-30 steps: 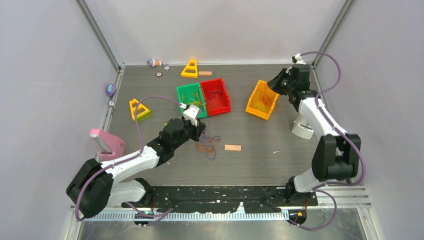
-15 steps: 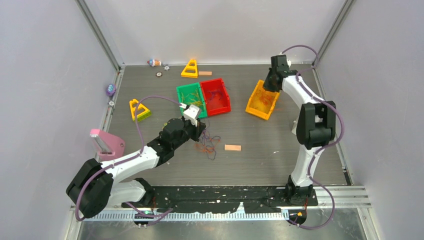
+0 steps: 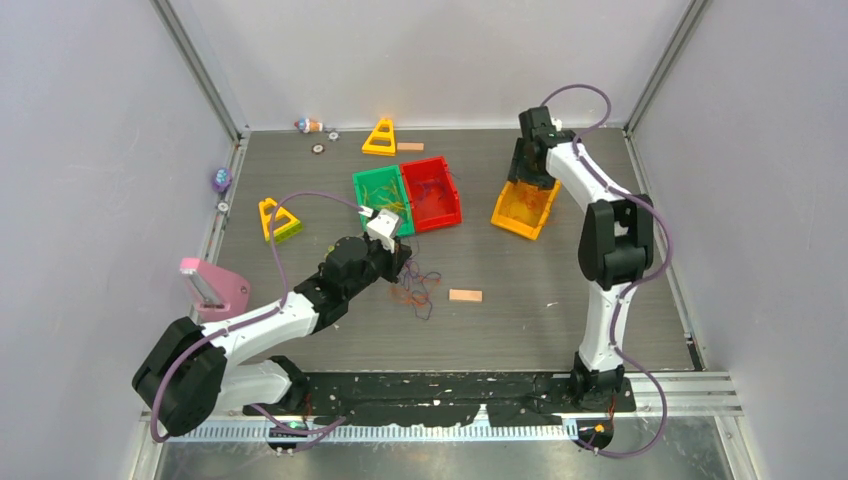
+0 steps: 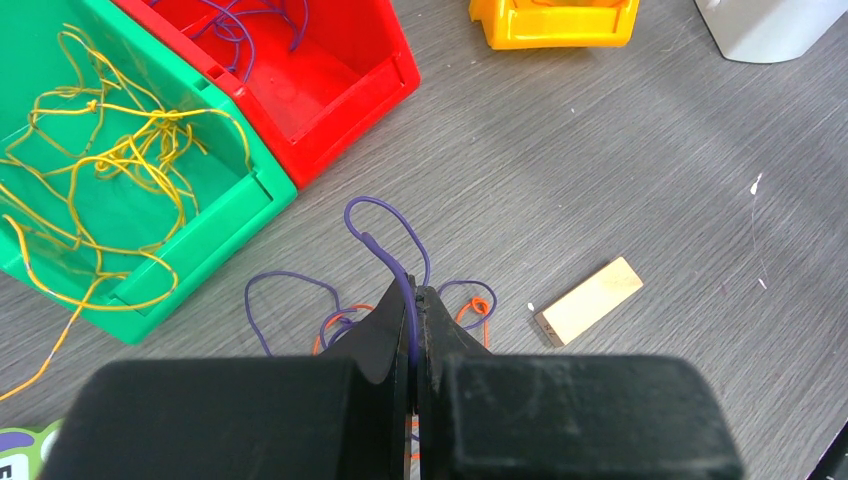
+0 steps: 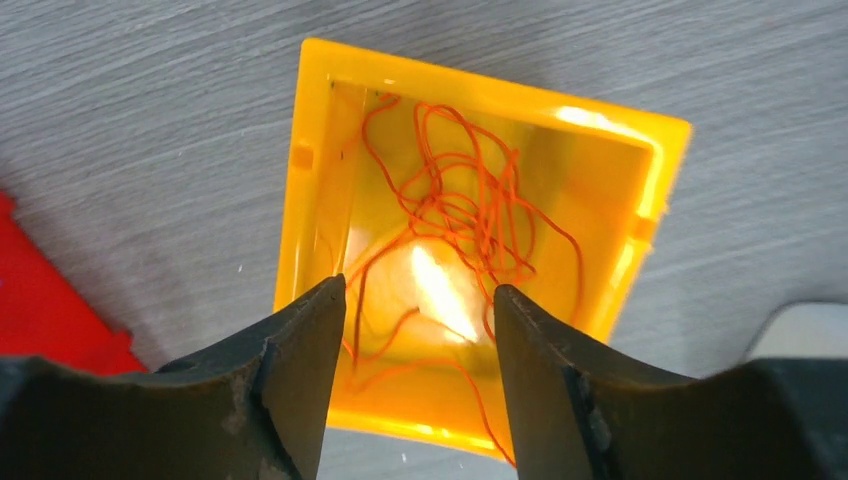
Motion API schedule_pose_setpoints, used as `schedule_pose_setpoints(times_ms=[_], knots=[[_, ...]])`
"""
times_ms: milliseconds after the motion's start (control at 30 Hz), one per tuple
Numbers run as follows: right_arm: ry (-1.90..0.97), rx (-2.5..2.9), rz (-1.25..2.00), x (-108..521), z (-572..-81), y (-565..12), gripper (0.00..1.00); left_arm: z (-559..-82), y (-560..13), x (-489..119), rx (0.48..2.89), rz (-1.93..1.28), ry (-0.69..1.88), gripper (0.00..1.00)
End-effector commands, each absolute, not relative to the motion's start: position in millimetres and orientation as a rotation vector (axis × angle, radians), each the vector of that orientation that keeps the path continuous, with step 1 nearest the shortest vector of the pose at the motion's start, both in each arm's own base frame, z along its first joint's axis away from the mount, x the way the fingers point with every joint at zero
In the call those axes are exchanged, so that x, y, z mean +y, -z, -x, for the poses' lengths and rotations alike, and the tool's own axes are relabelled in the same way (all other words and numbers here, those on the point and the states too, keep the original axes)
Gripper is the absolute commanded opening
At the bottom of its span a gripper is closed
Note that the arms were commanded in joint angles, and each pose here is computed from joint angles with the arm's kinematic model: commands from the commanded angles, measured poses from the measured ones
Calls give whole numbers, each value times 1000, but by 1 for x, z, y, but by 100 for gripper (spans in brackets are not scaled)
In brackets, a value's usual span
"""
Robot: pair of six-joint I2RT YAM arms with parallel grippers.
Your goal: Untangle the cables
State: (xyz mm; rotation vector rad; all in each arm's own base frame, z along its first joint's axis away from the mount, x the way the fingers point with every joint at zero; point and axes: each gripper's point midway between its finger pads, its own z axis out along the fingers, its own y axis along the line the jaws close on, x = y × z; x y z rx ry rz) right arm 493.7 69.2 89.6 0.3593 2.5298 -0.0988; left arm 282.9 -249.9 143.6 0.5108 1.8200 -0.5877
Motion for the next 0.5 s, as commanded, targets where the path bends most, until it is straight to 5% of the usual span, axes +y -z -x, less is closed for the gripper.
schedule_pose_setpoints(times_ms=[0,167,467], knots=[[59,2367,-345,60,-479,-182,64,-286,-163,-255,1743,-505,613,0],[58,2380,-360,43,-447,-188,75,-286,-164,-255,1745,-504,614,0],[-64,2347,-478,14,-414,-159,76,-282,-165,-258,1738,-522,639,0]])
